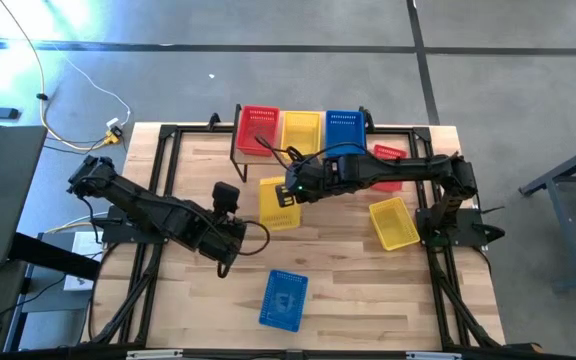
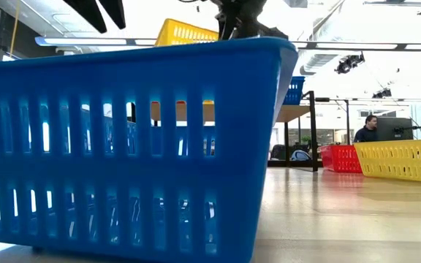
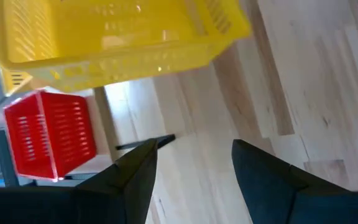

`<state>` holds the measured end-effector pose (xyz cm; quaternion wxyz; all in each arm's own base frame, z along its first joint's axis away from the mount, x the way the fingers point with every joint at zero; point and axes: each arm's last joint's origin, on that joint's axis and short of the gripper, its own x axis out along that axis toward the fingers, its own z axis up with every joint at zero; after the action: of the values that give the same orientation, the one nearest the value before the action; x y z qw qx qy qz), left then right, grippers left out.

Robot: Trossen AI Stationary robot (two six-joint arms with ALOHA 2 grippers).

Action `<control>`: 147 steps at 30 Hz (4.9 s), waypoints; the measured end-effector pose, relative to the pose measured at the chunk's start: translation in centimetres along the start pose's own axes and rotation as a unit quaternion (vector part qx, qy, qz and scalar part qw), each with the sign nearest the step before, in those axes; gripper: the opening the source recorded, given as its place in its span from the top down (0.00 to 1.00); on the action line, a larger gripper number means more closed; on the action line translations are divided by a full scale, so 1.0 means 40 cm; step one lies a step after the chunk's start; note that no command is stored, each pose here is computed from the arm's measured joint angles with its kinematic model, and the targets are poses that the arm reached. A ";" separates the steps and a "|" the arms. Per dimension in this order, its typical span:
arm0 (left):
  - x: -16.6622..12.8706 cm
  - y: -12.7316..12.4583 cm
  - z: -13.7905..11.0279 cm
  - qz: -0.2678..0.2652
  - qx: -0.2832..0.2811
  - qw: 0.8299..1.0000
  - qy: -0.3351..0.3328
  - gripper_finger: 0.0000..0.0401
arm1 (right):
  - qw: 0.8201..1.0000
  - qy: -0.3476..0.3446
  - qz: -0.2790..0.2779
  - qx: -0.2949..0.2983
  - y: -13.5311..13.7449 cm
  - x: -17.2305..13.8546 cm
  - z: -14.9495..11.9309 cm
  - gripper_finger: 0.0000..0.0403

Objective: Stack baskets on shelf by color
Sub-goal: Stack the left yellow basket on top of the yellow basket on the shelf

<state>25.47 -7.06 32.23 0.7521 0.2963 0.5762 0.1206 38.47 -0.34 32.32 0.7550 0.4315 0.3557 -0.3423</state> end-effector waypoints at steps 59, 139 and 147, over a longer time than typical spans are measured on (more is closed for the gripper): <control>0.054 0.330 -0.191 0.070 -0.316 0.945 0.042 0.50 | 0.958 0.192 0.197 0.082 -0.386 -0.113 0.580 1.00; 0.057 0.342 -0.185 0.080 -0.291 0.953 0.029 0.50 | 0.970 0.196 0.125 0.075 -0.414 -0.044 0.588 0.96; 0.057 0.342 -0.185 0.080 -0.283 0.955 0.030 0.50 | 0.971 0.194 0.118 0.078 -0.415 -0.043 0.588 0.84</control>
<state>21.41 7.30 37.22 0.7757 0.1128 0.5150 0.3469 29.60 -27.56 35.81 0.6710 0.5860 0.4142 -0.1868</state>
